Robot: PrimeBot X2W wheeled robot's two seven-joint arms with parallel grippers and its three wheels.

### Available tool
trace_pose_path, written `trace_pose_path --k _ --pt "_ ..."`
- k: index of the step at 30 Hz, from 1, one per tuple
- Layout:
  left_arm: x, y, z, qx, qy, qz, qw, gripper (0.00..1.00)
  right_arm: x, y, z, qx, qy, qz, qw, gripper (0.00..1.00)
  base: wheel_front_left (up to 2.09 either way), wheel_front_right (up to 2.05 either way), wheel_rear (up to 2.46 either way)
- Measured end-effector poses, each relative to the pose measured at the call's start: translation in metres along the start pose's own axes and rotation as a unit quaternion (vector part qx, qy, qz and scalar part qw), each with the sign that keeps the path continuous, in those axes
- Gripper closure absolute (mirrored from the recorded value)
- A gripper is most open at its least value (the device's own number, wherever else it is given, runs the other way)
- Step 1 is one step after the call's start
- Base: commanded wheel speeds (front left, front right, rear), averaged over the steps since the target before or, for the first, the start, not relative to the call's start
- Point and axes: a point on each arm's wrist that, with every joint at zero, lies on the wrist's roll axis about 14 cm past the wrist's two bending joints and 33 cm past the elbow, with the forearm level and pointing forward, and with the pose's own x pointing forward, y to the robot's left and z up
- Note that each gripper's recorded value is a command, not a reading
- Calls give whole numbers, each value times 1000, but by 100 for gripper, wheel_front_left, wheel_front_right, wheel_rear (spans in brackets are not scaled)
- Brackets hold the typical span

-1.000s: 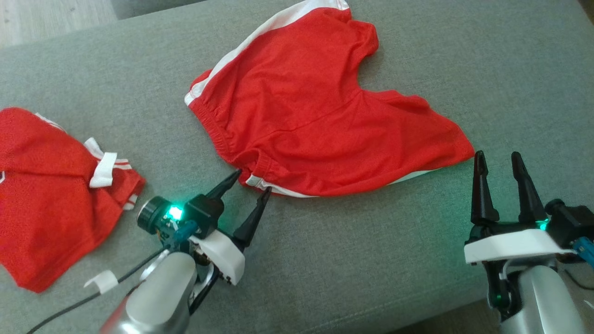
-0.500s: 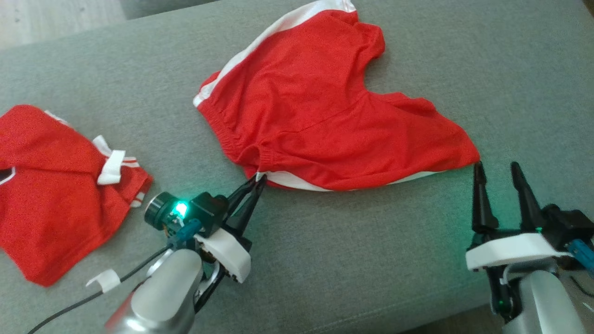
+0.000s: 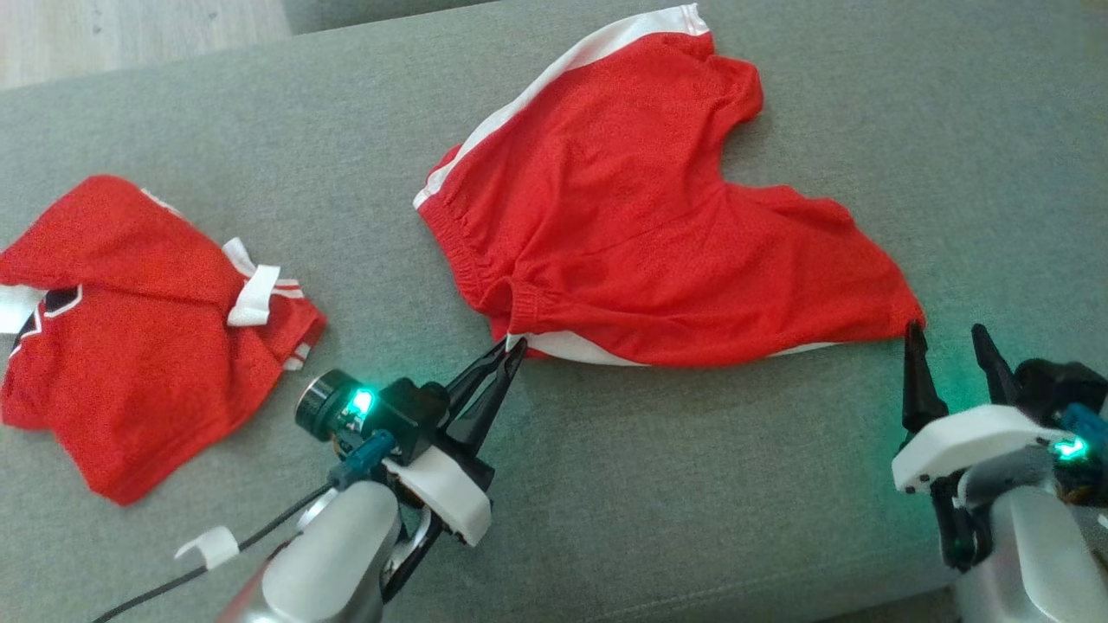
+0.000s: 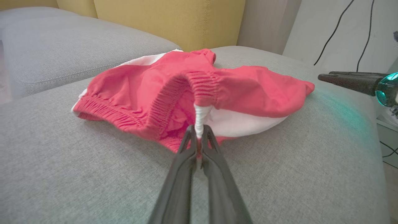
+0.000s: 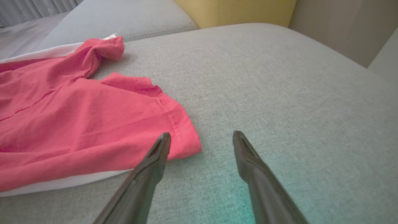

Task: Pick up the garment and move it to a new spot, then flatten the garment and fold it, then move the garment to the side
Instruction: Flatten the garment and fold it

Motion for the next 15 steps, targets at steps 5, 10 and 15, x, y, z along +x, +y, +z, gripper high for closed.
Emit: trace_pose_path --k 5,10,15 --pt "-1 0 3 -3 -7 1 1000 100 6 3 -12 0 32 2 999 0 0 0 0" --pt "-1 -1 1 -5 -6 -1 1000 100 10 6 -27 -13 65 6 998 0 0 0 0" --pt "-1 -1 0 -5 -7 1 1000 100 17 12 -28 -31 77 13 996 0 0 0 0"
